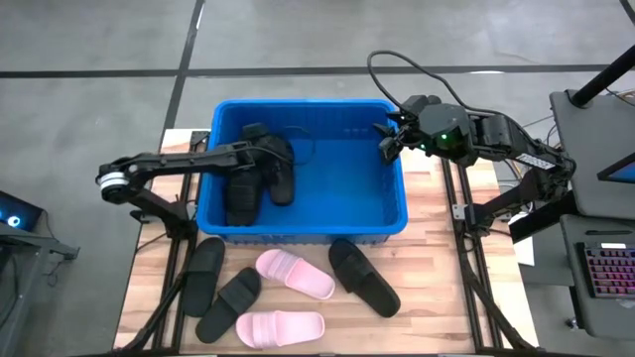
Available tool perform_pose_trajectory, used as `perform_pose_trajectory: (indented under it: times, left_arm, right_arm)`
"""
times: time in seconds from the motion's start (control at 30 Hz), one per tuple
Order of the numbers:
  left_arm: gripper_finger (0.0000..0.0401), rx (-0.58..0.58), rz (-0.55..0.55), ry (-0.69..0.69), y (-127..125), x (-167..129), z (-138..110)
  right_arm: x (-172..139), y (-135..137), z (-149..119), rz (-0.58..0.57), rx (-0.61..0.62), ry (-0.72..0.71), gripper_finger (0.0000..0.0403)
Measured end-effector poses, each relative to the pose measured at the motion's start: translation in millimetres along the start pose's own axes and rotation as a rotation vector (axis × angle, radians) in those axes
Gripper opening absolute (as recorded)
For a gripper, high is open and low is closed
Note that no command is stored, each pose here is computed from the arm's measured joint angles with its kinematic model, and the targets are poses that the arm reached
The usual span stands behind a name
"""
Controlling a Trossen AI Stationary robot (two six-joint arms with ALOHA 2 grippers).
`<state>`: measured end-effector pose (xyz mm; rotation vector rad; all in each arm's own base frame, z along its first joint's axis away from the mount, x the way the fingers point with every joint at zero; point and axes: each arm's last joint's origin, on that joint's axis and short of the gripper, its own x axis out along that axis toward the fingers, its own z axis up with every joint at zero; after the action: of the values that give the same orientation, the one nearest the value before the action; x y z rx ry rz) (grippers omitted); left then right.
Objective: Pick and place slides into bin
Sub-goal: Stack the right black slide on top of the black slide into the blue container
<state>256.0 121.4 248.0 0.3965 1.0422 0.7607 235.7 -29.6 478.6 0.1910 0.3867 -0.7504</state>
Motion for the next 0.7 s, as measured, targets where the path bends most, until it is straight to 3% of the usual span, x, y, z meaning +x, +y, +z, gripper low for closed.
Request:
perform_pose_trajectory:
  times: [0.17, 0.37, 0.5, 0.7]
  left_arm:
    - [0.0297, -0.095, 0.004, -0.115, 16.4, -28.6, 8.2]
    - [0.0297, -0.309, -0.016, -0.241, 38.5, -61.2, 12.2]
    - [0.0297, -0.488, -0.209, -0.382, 46.8, -80.4, 13.9]
    - [0.0297, -0.607, -0.523, -0.535, 49.4, -97.5, 16.7]
  right_arm:
    - [0.4, 0.2, -0.4, 0.0, 0.0, 0.001, 0.0201]
    - [3.2, 2.8, -4.5, 0.055, 0.021, 0.039, 0.0201]
    - [6.1, 6.1, -9.0, 0.125, 0.011, 0.081, 0.0201]
    - [12.0, 10.7, -17.9, 0.203, -0.007, 0.146, 0.0201]
